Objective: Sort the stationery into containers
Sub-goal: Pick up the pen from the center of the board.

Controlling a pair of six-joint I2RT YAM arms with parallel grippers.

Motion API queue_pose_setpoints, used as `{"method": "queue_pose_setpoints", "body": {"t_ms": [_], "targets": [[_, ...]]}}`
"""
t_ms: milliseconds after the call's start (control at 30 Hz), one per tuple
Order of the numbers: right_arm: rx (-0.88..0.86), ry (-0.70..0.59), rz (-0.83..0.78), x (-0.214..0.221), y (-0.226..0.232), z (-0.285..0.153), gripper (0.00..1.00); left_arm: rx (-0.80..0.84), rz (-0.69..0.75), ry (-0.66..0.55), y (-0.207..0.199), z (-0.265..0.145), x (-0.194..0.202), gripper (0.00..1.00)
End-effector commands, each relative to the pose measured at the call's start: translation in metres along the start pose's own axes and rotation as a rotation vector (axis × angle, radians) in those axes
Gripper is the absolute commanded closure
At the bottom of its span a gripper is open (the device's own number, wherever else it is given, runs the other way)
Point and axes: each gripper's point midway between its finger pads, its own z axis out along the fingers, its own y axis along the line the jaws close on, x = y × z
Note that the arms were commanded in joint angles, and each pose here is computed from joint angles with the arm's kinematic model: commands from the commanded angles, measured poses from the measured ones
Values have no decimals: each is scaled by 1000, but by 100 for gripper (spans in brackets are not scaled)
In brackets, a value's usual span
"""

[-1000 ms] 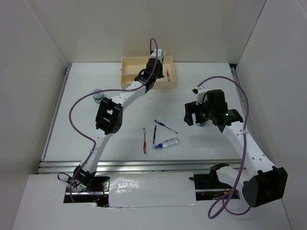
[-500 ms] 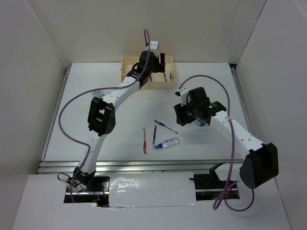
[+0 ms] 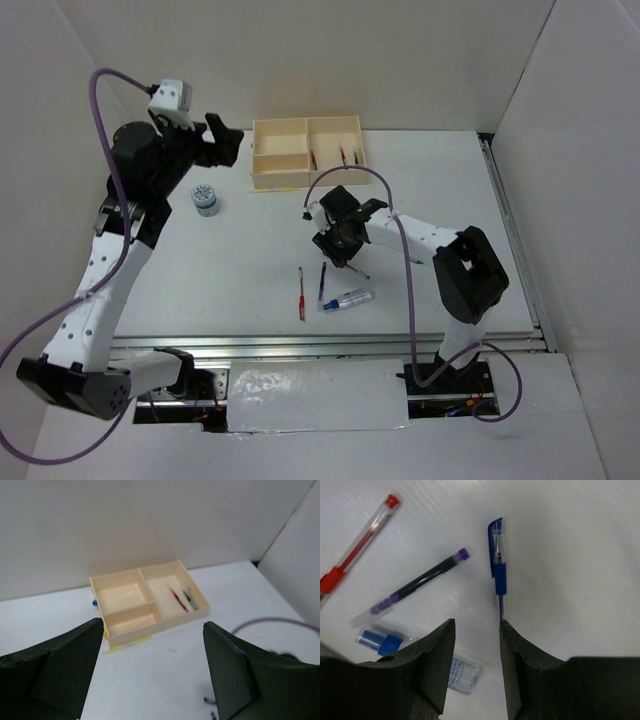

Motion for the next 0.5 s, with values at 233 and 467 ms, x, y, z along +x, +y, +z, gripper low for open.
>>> {"method": "queue_pose_setpoints", "body": {"t_ms": [233,467], "targets": [[47,61,-49,-16,-22,35,53,17,-33,282,17,-70,100,6],[53,124,-55,-5,-31,54,54,36,-69,279,14,-84,107,6]]}}
